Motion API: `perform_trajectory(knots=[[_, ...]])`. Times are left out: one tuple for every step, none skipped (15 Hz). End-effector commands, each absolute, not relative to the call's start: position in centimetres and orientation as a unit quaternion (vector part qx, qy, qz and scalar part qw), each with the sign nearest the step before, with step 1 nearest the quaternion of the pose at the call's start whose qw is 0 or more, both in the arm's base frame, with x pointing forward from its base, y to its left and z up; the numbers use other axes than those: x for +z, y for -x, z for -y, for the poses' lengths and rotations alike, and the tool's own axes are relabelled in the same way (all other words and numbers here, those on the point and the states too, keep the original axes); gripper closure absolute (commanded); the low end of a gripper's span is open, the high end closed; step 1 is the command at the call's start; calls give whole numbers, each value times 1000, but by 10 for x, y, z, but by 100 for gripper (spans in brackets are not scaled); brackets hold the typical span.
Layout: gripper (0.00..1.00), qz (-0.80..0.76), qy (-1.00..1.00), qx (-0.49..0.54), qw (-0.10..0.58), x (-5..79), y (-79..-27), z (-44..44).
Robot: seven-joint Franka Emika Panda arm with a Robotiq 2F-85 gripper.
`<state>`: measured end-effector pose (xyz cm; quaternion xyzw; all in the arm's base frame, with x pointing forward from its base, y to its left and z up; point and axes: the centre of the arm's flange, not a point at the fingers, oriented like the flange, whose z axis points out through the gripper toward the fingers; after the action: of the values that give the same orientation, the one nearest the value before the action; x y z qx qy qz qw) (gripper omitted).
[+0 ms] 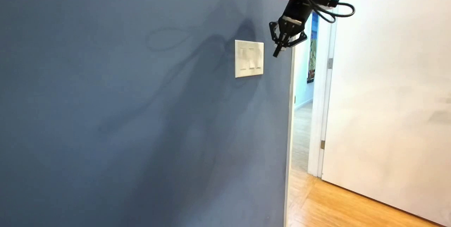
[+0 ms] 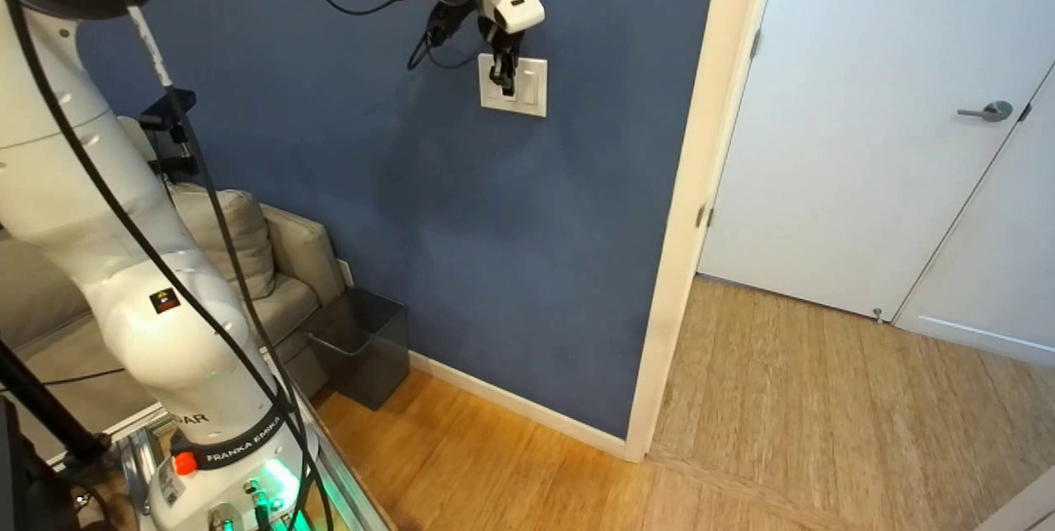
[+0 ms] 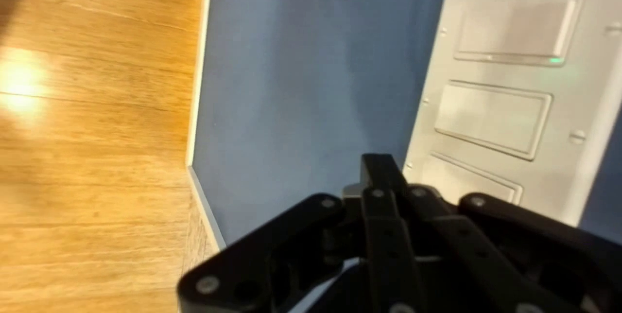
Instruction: Press the right button of the wall lights switch
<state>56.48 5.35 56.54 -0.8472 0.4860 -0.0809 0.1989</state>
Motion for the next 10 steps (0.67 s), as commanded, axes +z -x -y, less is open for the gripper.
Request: perform_trajectory(knots=[[73,-403,897,-74,169,605,-523,-52],[67,-377,908,-74,165,615,-509,-55],[60,-351,919,-67,164,623,-496,-59],[53,-326,930,-65,159,631,-482,-61],[47,-300,939,-62,157,640,-470,-62],[40,-274,948,-60,153,647,-457,-62],[32,-248,956,-58,145,654,-446,-60],[26,-222,964,-55,139,660,-438,-57],[20,-196,970,-55,134,663,-430,-53],[12,-170,976,-59,126,666,-422,-50]])
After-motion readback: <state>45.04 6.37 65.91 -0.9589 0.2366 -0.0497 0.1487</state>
